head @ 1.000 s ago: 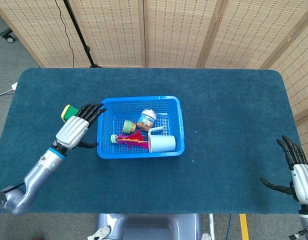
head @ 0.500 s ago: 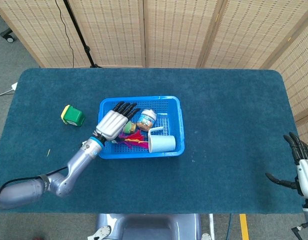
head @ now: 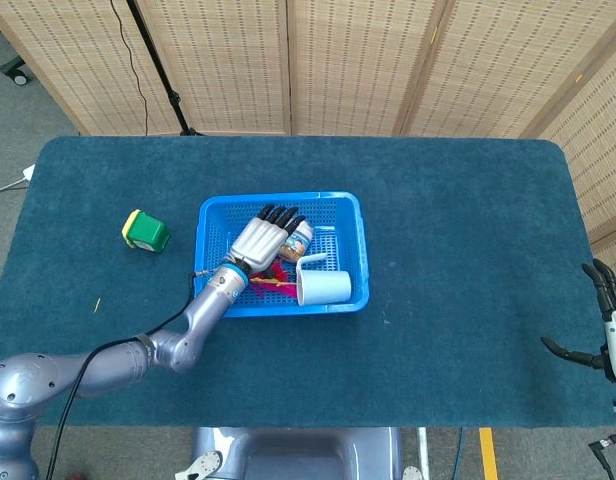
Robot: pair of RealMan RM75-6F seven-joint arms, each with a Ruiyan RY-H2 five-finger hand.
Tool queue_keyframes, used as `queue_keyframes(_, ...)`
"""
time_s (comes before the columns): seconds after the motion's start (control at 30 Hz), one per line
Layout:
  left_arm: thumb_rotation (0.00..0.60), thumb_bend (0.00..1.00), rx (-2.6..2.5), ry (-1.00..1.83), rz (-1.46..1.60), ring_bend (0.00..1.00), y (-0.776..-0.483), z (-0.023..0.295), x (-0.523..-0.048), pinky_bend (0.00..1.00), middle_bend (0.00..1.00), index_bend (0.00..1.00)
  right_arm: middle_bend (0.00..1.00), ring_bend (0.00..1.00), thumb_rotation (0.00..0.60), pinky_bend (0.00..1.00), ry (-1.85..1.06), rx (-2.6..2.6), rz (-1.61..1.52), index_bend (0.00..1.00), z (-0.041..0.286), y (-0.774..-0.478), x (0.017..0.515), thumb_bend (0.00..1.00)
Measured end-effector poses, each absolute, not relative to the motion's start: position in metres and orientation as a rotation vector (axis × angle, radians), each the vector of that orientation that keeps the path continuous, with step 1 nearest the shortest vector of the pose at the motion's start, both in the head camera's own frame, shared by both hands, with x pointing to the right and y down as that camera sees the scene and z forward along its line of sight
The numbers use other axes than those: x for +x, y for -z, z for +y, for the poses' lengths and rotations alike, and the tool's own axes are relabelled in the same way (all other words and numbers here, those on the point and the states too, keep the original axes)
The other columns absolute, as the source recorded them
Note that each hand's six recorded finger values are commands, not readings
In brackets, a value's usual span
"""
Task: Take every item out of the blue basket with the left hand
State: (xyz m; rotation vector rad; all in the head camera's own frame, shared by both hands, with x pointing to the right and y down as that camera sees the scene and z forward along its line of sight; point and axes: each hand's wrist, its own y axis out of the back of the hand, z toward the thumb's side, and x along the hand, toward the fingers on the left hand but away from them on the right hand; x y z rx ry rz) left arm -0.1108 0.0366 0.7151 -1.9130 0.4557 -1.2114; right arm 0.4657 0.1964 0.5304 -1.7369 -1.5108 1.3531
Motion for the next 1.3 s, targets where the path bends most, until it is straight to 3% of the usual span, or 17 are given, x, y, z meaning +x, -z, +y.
queue_keyframes(0.37, 0.6, 0.11, -1.94, 1.234, 0.473, 0.0, -0.726, 0.036, -0.09, 0.04, 0.0, 0.0, 0.0, 0.0, 0.6, 0.0, -1.363, -1.73, -1.527, 0.0, 0.194, -0.531, 0.47, 0.0)
queue_keyframes(0.7, 0.6, 0.26, -1.948, 1.27, 0.497, 0.01, -0.735, 0.033, -0.081, 0.19, 0.0, 0.0, 0.0, 0.0, 0.6, 0.0, -1.367, -1.739, -1.528, 0.0, 0.194, -0.533, 0.471, 0.0)
queue_keyframes(0.8, 0.6, 0.33, -1.941, 1.283, 0.502, 0.1, -0.737, 0.031, -0.081, 0.34, 0.05, 0.02, 0.0, 0.0, 0.6, 0.0, -1.367, -1.738, -1.531, 0.0, 0.194, -0.533, 0.472, 0.0)
queue_keyframes(0.93, 0.6, 0.37, -1.935, 1.287, 0.509, 0.23, -0.739, 0.031, -0.077, 0.48, 0.18, 0.15, 0.0, 0.0, 0.6, 0.0, -1.369, -1.738, -1.536, 0.0, 0.194, -0.533, 0.473, 0.0)
queue_keyframes(1.1, 0.6, 0.39, -1.933, 1.287, 0.513, 0.31, -0.739, 0.032, -0.075, 0.52, 0.26, 0.24, 0.0, 0.0, 0.6, 0.0, -1.368, -1.745, -1.54, 0.0, 0.193, -0.533, 0.473, 0.0)
queue_keyframes(1.3, 0.6, 0.39, -1.923, 1.259, 0.541, 0.34, -0.731, 0.03, -0.075, 0.53, 0.28, 0.26, 0.0, 0.0, 0.6, 0.0, -1.361, -1.748, -1.546, 0.0, 0.193, -0.531, 0.474, 0.0)
